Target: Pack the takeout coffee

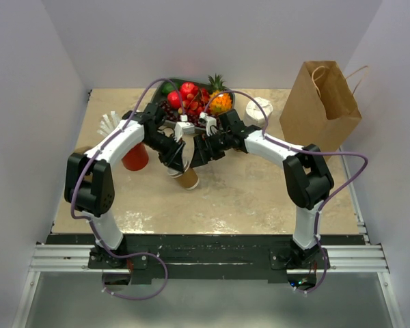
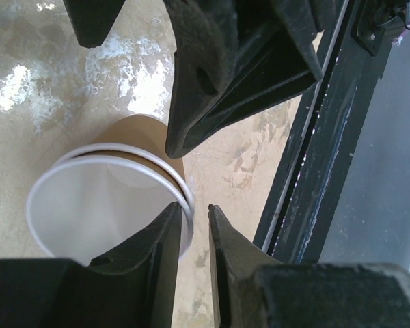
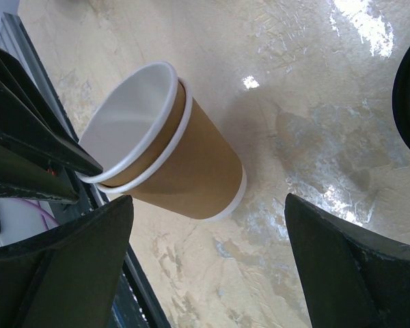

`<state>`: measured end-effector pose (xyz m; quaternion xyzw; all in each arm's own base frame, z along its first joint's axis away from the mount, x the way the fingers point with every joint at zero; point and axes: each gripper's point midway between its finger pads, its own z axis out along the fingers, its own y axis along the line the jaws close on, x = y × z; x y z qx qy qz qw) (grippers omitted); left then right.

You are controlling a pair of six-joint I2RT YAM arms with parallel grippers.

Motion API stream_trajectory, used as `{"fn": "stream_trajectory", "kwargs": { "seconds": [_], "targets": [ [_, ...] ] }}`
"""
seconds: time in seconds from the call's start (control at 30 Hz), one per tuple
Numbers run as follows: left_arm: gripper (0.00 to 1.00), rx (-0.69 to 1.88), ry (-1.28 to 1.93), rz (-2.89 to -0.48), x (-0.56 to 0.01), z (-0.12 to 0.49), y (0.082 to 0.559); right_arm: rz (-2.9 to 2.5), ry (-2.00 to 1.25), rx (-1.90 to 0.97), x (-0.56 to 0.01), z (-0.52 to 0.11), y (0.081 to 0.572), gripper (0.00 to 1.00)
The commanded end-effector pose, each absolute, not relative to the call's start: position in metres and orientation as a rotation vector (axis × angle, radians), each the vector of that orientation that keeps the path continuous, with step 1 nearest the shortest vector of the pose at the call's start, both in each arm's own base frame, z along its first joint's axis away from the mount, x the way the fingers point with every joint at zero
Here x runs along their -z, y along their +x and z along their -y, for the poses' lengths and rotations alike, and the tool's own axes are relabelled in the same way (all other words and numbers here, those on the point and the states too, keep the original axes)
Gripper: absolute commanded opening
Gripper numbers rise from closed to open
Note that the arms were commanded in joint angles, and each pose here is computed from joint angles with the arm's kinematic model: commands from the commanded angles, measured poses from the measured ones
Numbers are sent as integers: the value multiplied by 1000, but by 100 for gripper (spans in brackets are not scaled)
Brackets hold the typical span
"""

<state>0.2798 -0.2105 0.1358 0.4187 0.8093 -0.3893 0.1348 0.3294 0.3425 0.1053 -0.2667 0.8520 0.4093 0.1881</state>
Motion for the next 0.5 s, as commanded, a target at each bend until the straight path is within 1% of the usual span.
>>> {"fn": "stream_trajectory", "kwargs": {
  "seconds": [0.0, 0.17, 0.2, 0.3, 0.37, 0.47],
  "targets": [
    [22, 1150, 1238, -2269, -142, 219, 282, -2308, -784, -1153, -131, -346, 330, 96],
    [12, 1160, 1232, -2277, -141, 221, 282, -2301, -790, -1161, -132, -347, 329, 97],
    [8, 1161, 1227, -2280, -141, 221, 282, -2294, -791, -1166, -133, -347, 329, 98],
    [3, 1154, 1219, -2295, -137, 222, 283, -2296, -797, -1174, -132, -350, 328, 98],
    [0, 1150, 1216, -2296, -137, 222, 283, -2300, -796, -1175, -131, -351, 328, 98],
    [0, 1133, 1202, -2295, -140, 222, 286, -2311, -793, -1166, -127, -352, 329, 98]
  ]
}}
